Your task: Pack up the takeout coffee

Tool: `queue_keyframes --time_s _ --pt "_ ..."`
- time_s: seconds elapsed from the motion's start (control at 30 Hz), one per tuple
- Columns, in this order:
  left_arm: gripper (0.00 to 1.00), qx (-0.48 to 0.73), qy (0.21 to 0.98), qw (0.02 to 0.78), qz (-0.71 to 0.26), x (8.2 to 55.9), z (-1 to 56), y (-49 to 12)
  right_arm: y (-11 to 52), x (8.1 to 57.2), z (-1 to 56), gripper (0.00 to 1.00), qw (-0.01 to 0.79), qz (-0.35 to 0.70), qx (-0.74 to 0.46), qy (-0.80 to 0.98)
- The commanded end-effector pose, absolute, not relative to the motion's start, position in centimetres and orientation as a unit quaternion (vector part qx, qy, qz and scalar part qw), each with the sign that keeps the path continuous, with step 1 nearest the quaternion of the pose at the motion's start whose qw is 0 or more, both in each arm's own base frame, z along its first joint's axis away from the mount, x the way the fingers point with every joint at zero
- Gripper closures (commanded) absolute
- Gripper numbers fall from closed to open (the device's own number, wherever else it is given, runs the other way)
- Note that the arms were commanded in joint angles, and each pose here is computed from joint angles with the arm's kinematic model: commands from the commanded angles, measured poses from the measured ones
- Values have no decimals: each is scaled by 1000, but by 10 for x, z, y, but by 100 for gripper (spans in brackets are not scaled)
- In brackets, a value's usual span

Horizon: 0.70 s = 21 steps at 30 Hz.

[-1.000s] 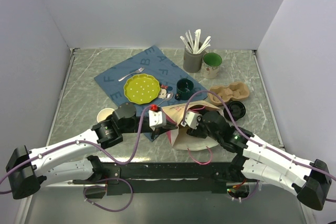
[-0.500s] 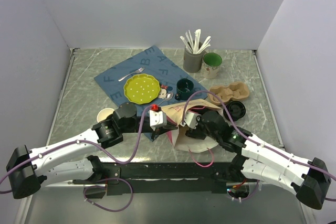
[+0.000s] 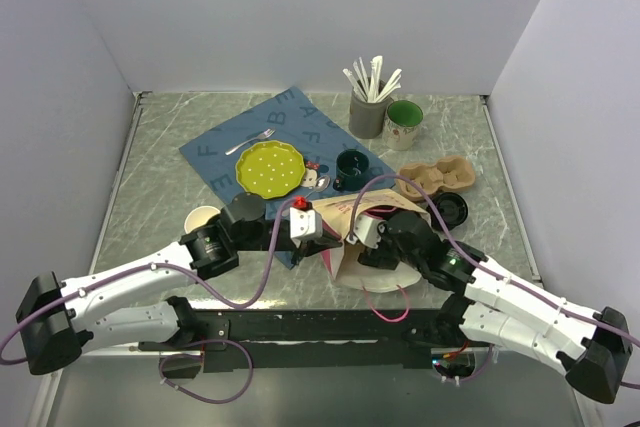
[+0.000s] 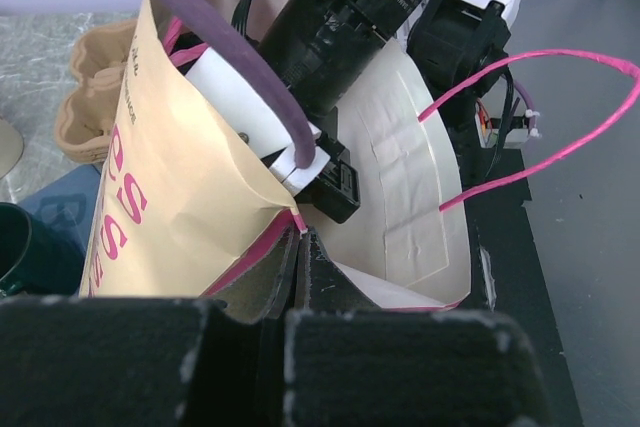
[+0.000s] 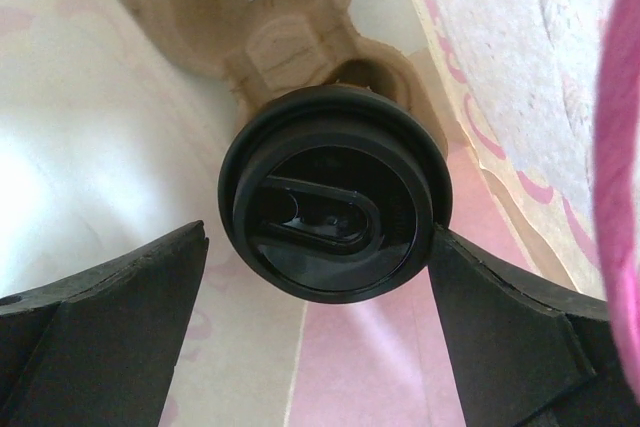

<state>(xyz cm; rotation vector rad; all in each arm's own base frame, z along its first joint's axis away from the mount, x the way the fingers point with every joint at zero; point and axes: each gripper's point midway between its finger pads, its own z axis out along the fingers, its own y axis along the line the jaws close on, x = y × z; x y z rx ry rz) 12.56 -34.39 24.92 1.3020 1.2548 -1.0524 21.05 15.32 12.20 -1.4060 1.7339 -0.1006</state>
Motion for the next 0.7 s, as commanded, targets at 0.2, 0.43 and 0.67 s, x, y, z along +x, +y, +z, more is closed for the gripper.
queue_keyframes --time_s 0.2,0.43,0.67 --pt "99 523 510 502 -462 124 275 -354 144 205 151 1 448 -39 -563 693" --pt "99 507 522 502 -467 127 280 -356 135 198 157 0 446 -41 -561 697" --pt "99 499 533 497 -470 129 284 -357 129 189 162 1 437 -35 -568 696"
